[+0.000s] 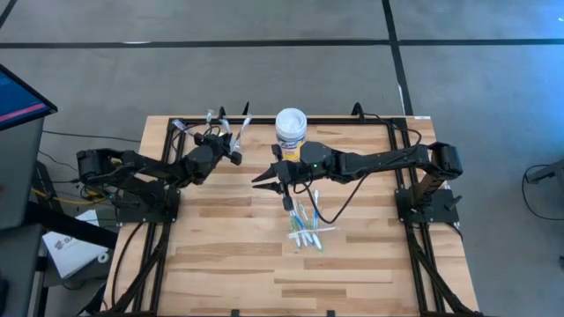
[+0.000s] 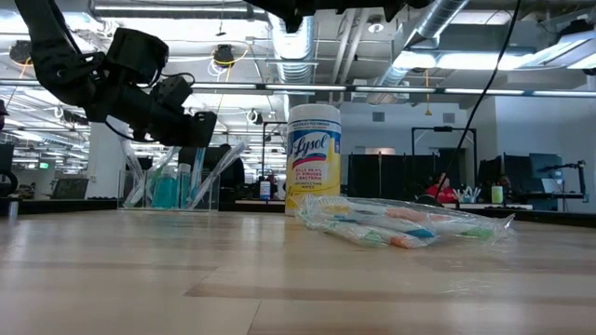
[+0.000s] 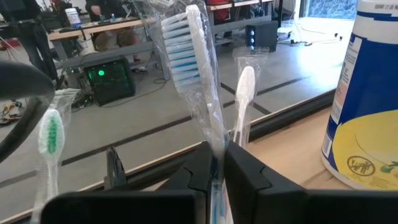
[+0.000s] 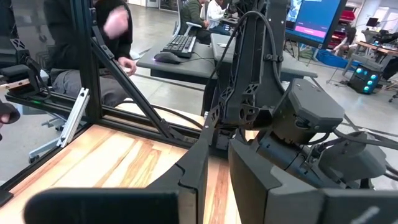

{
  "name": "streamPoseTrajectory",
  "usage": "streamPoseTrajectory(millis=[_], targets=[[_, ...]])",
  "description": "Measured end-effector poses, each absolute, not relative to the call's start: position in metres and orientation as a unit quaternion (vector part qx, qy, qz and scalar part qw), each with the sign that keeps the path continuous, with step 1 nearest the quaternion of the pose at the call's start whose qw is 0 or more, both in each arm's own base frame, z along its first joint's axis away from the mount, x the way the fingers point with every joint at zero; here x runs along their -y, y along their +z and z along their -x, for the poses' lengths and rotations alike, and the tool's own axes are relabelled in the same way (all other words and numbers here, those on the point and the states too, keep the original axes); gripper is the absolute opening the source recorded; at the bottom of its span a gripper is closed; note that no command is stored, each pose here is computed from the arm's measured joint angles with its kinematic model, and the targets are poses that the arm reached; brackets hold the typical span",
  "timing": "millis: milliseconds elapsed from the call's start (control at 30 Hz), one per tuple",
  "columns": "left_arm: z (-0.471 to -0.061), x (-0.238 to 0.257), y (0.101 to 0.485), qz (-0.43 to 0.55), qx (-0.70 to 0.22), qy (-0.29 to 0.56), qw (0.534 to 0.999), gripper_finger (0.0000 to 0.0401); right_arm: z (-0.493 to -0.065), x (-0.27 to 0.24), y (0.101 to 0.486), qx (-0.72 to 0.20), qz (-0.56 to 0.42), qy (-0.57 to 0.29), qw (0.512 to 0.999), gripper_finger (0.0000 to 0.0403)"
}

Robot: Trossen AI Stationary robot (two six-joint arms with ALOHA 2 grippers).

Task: Pick & Place toothbrushing station
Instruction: Put the blue toothbrush into the transparent organizer

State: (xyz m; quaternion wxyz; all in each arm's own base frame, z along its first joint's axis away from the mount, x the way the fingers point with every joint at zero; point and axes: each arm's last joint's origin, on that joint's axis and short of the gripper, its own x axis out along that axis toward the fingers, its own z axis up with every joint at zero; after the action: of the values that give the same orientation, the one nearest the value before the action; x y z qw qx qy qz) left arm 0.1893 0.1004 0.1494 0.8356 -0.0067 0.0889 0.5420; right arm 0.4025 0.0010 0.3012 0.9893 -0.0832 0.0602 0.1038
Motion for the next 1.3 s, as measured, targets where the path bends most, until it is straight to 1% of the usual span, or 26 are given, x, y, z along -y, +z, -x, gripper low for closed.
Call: streamPoseTrajectory(millis=[233,567,733,1000,1300], targets=[[-0.1893,-0.1004,0.1493,0.006,-0.089,0.542,0.836,0.0034,-0.4025,-0.001,0.3012,-0.06,0.083,0.104,0.989,0.0056],[-0.1905,-0.0996,0.1485,0.008,-0.094,0.52,0.849,0.0034,-0.4023,-0.001,0.2999,-0.067,0.082,0.104,0.989,0.0056],[-0.1896,-0.0994,0.1449,0.005,-0.115,0.52,0.846,0.0045,-0.402,-0.001,0.2984,-0.075,0.081,0.105,0.988,0.0056],[-0.1889,-0.0993,0.1433,0.003,-0.124,0.525,0.842,0.0074,-0.402,-0.001,0.2983,-0.076,0.081,0.105,0.988,0.0056],[-0.1873,-0.0996,0.1455,0.0,-0.118,0.545,0.83,0.0119,-0.4016,-0.001,0.2963,-0.086,0.08,0.106,0.987,0.0056]])
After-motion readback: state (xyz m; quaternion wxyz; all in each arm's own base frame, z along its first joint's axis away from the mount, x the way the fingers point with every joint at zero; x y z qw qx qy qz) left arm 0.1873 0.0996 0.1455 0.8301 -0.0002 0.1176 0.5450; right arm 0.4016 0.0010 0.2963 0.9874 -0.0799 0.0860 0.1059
